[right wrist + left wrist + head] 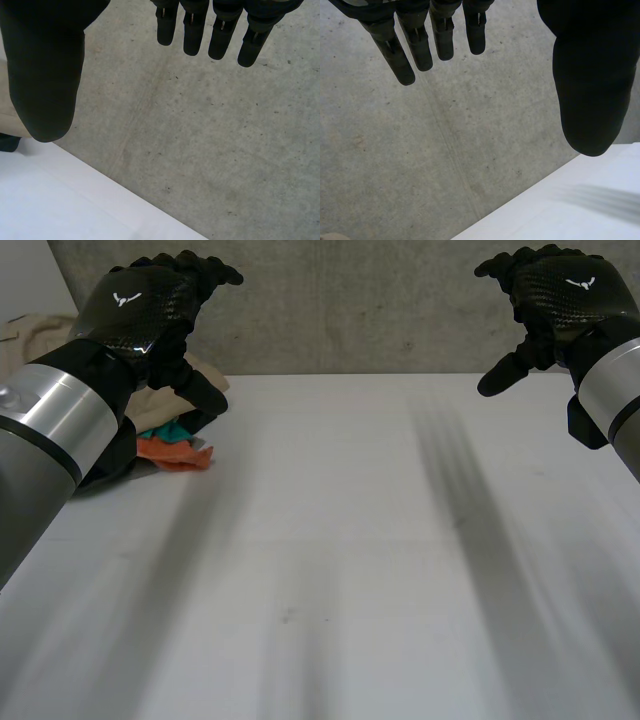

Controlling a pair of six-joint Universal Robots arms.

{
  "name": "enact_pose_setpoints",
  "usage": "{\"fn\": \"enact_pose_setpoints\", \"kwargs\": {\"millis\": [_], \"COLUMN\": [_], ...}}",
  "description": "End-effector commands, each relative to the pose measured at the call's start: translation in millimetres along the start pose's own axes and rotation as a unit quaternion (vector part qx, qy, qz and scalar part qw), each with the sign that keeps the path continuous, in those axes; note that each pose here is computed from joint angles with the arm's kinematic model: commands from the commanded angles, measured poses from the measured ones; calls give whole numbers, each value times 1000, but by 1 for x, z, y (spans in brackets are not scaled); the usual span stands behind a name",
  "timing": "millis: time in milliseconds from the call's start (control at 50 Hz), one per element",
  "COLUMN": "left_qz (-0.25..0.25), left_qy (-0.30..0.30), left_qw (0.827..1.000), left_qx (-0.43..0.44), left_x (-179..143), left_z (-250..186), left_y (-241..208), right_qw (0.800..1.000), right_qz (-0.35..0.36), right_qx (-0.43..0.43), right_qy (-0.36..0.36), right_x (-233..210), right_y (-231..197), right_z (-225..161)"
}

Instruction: Fold the laundry.

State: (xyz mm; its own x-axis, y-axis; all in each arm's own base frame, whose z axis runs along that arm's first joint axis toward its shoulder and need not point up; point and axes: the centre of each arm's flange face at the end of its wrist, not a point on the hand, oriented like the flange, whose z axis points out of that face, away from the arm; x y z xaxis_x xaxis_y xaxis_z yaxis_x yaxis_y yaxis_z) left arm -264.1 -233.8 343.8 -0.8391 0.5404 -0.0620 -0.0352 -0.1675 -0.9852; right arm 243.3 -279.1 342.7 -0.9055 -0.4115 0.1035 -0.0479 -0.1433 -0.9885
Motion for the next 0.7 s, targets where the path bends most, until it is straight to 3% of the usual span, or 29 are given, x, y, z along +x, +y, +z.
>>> {"fn": "enact_pose_setpoints", "kwargs": {"millis": [20,380,560,700], "left_qz": [0,9,84,147], "left_qy": [0,-20,-170,-210], "left_qw": [1000,999,982,966], "left_qx": [0,32,-3,-33], "left_x": [0,-12,-136,-195], "left_z": [0,12,58,94], "left_y": [0,-9,49,119], "right_qw": [1000,1000,1000,1000], "right_qz": [1,1,0,1], "right_qx": [0,0,-8,-15], "right_qy": [1,-1,-4,-6], "right_x": [0,0,-1,-3], "right_y": [0,0,3,8], "right_z": [0,0,-1,-2]}}
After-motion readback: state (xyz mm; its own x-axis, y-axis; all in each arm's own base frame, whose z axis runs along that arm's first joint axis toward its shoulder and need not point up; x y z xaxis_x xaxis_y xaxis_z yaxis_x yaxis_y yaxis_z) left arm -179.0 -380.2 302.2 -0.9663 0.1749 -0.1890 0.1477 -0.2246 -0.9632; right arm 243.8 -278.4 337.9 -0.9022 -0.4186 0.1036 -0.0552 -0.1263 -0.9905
